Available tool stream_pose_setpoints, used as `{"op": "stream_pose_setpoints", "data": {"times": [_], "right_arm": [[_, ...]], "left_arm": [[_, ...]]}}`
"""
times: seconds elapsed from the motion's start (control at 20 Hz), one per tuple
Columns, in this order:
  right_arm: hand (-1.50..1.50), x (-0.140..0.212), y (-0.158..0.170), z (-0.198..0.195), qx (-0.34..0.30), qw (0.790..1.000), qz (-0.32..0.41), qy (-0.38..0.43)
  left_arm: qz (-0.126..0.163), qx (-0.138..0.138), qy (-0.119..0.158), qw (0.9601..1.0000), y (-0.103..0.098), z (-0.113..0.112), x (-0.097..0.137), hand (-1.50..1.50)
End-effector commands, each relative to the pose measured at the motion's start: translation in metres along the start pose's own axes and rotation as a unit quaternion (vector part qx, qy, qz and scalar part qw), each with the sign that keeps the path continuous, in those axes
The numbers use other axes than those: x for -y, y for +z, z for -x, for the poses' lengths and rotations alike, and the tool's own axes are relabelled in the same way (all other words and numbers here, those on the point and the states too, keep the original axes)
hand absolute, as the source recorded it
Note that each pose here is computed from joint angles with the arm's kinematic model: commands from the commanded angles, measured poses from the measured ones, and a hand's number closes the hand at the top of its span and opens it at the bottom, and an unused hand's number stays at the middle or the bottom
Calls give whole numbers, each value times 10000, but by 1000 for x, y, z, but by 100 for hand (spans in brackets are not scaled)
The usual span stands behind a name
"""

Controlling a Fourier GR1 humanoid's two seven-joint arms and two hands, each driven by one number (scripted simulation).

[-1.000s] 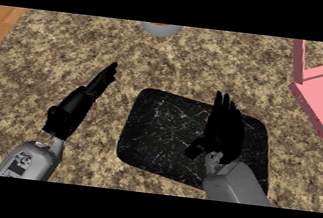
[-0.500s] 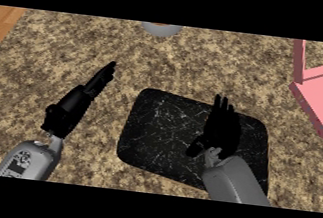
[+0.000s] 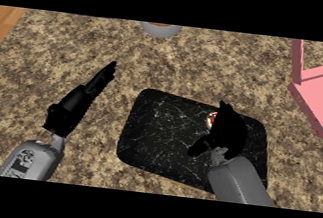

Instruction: Pick the cupcake from the tray and place it in the cardboard box

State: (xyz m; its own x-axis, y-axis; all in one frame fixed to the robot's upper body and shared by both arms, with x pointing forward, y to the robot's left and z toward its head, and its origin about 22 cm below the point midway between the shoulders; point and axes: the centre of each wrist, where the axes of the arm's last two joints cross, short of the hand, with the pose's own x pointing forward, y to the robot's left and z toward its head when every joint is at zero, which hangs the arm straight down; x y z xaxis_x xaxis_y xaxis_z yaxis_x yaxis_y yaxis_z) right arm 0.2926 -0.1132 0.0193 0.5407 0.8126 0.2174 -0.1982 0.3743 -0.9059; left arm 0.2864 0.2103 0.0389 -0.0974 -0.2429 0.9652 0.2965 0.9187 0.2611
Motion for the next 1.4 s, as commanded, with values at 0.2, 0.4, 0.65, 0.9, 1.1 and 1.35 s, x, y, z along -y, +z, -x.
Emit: {"op": "stream_pose_setpoints", "data": {"times": [0.2, 0.4, 0.65, 0.9, 1.1, 1.35], "right_arm": [[150, -15, -11, -1, -88, 9994, 11, 330], [150, -14, -26, 12, 81, 9981, 316, 530], [150, 9, -26, 71, 2199, 9657, 118, 1374], [150, 30, -26, 105, 3955, 8981, 115, 1919], [150, 89, -40, 150, 4758, 8530, 743, 2010], [150, 152, -49, 202, 5473, 8150, 1051, 1588]], "left_arm": [[-8, -27, 32, 10000, 5, -11, -17, 0], [-19, -48, -18, 10000, 5, 2, 18, 0], [-101, 29, 23, 9999, 5, -6, 2, 0], [-189, -99, 23, 9998, 6, 0, 1, 0], [-344, -253, 17, 9991, 15, 9, -8, 0], [-409, -246, 27, 9989, 19, 10, -10, 0]]}}
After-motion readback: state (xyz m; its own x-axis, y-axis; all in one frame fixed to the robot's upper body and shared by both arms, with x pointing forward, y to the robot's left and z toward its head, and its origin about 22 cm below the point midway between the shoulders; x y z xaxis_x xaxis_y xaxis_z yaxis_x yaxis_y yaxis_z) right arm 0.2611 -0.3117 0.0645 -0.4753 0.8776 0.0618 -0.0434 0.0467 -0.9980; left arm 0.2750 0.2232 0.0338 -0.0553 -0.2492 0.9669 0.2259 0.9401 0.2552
